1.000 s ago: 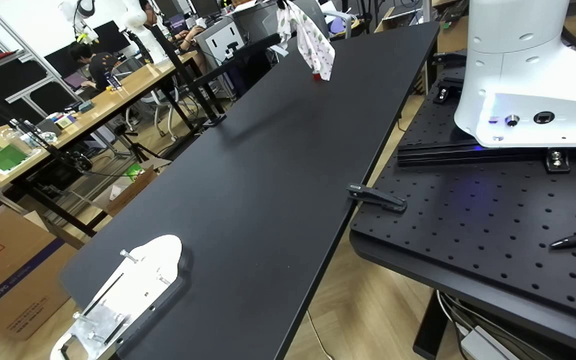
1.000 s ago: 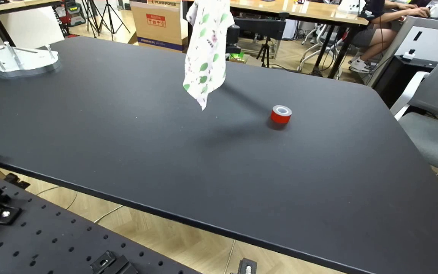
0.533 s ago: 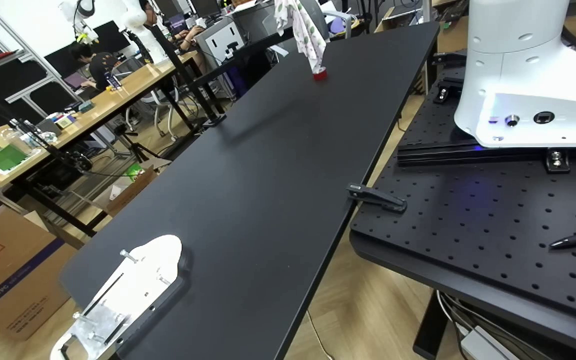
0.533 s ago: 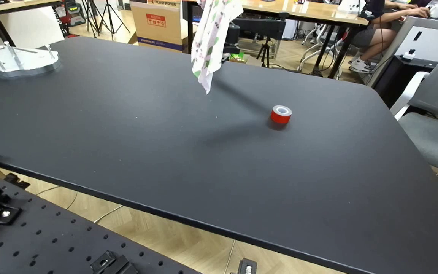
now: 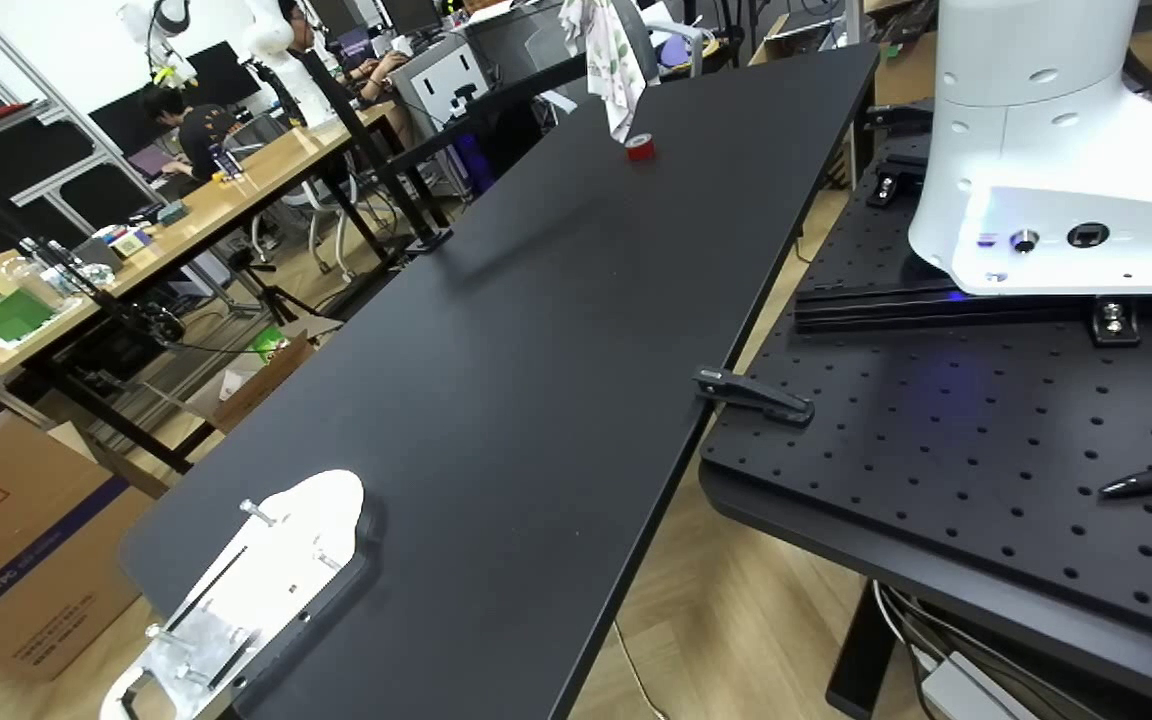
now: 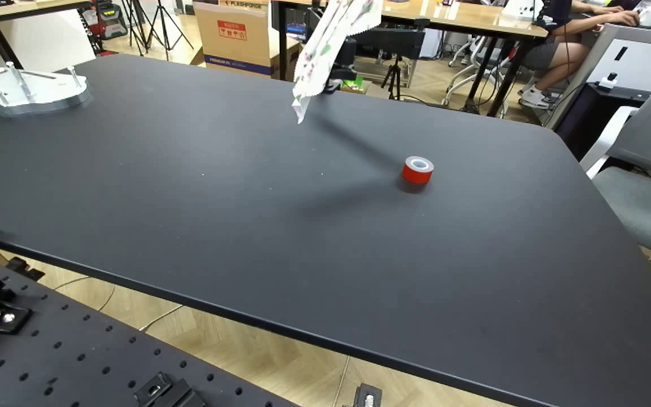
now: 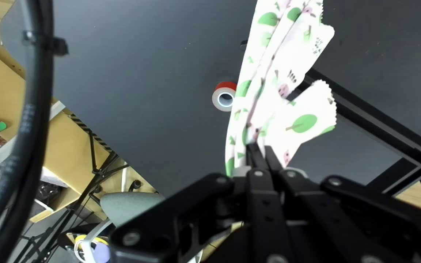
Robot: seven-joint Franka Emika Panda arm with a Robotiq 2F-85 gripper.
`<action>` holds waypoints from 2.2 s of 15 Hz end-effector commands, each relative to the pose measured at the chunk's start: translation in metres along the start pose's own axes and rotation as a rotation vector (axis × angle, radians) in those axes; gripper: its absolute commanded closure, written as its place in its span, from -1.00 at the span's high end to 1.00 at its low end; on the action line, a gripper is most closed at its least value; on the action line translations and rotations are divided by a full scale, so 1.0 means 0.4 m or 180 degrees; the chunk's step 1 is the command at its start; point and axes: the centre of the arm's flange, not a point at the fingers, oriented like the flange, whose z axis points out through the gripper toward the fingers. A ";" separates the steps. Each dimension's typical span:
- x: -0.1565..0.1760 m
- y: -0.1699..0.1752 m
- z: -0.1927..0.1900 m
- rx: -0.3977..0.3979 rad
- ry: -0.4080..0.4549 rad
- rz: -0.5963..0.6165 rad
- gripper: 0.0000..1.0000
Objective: Hang the cloth
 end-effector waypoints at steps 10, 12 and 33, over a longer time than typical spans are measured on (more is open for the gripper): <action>-0.005 -0.040 0.101 -0.0048 -0.0138 0.0382 -0.99; -0.004 -0.033 0.114 -0.0052 -0.0165 0.0443 -0.99; 0.005 -0.050 0.100 0.0128 -0.0058 0.1067 0.78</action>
